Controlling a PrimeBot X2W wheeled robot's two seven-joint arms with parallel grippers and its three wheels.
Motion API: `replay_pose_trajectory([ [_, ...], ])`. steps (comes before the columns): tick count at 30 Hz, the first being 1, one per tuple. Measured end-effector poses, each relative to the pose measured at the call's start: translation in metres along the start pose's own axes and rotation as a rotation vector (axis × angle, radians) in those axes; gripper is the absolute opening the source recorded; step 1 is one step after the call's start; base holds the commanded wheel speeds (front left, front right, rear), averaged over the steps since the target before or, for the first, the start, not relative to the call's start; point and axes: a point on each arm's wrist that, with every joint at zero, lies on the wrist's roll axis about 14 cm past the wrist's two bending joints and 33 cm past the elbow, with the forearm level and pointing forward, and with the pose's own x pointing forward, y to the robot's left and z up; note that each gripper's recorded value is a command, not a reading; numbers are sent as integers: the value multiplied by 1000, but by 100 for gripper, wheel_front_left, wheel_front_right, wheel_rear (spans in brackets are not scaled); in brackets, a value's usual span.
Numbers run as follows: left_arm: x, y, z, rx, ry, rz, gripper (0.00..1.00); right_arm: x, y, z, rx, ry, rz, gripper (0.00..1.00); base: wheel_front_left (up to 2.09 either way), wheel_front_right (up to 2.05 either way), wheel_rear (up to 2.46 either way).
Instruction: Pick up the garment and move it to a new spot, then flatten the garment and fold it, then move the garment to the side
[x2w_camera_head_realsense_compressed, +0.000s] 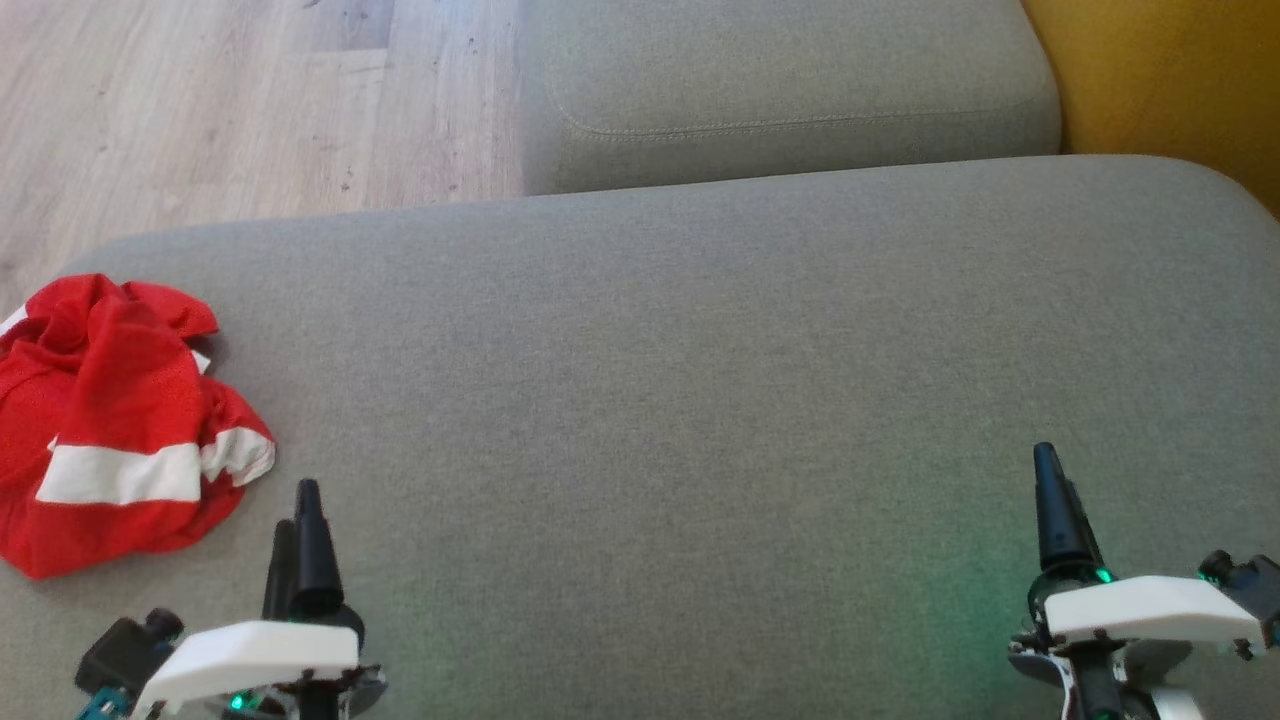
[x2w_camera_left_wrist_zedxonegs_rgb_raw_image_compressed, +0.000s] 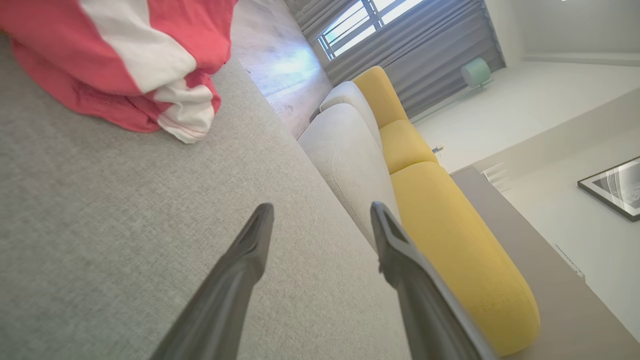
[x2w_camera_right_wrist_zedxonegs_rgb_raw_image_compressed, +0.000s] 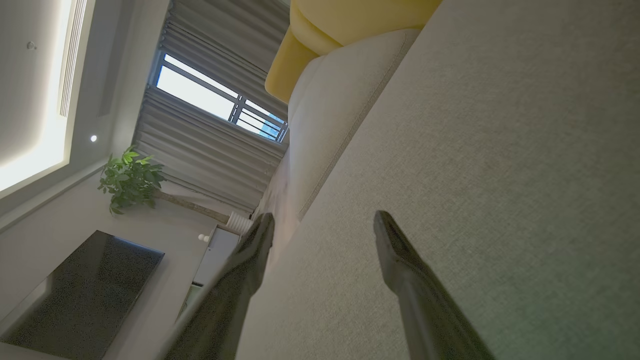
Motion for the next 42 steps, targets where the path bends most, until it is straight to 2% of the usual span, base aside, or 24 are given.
replay_pose_trajectory([
  [17,1,-18,-7,207,-1,-50,100,-2,13,-10,-208,13,48,100,0,0,0],
  [42,-17,-41,-14,526,-51,-135,100,-12,59,-24,-544,-13,220,100,0,0,0],
])
